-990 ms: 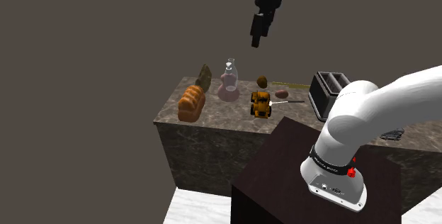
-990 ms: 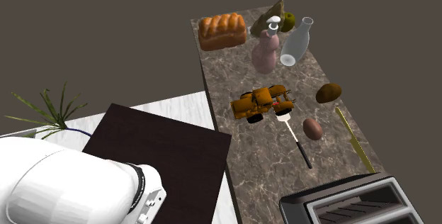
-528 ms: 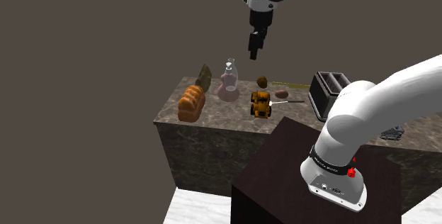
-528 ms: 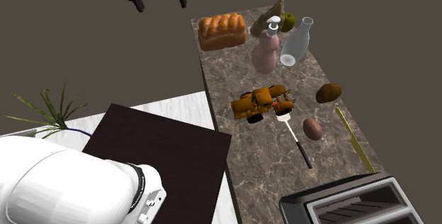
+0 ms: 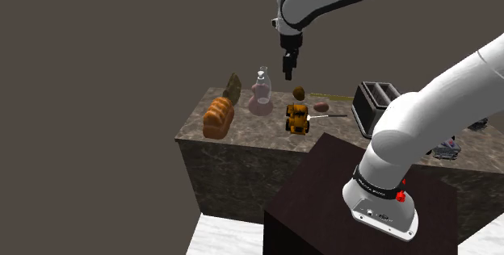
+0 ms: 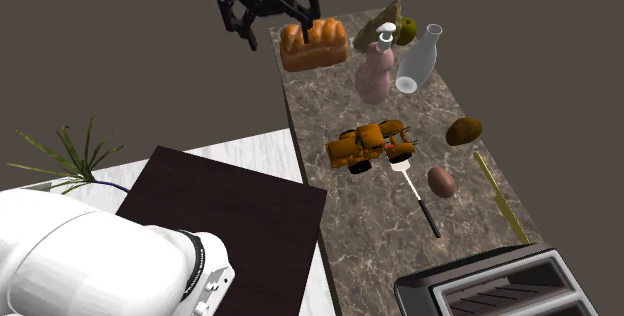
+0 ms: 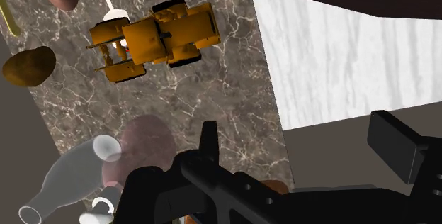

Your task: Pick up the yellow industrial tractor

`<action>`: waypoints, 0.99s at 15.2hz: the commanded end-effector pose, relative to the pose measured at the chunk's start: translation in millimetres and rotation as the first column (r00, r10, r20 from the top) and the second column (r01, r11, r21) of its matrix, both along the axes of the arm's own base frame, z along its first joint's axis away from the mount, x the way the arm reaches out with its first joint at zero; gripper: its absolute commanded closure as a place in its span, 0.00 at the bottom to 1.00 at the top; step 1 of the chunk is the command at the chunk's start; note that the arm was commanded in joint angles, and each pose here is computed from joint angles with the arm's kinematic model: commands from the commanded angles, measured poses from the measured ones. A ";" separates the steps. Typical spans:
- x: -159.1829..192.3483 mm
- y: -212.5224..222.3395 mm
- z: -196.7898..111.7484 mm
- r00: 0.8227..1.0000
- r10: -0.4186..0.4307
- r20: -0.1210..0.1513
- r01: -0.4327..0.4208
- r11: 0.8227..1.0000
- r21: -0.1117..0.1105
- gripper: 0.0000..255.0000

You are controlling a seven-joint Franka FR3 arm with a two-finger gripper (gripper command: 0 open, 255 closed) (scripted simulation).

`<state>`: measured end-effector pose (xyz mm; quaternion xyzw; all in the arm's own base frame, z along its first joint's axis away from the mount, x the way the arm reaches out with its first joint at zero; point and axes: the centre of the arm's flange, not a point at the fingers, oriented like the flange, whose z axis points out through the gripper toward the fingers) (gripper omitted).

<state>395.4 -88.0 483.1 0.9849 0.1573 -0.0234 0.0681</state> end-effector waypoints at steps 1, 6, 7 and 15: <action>12.6 -14.5 -25.3 1.000 0.017 -0.027 -0.017 1.000 -0.010 0.00; 38.8 -48.1 -78.1 0.994 0.054 -0.092 -0.057 0.998 -0.030 0.00; 43.8 -54.8 -88.7 0.992 0.062 -0.106 -0.066 0.997 -0.034 0.00; 80.6 -109.2 -175.2 0.970 0.118 -0.212 -0.133 0.989 -0.060 0.00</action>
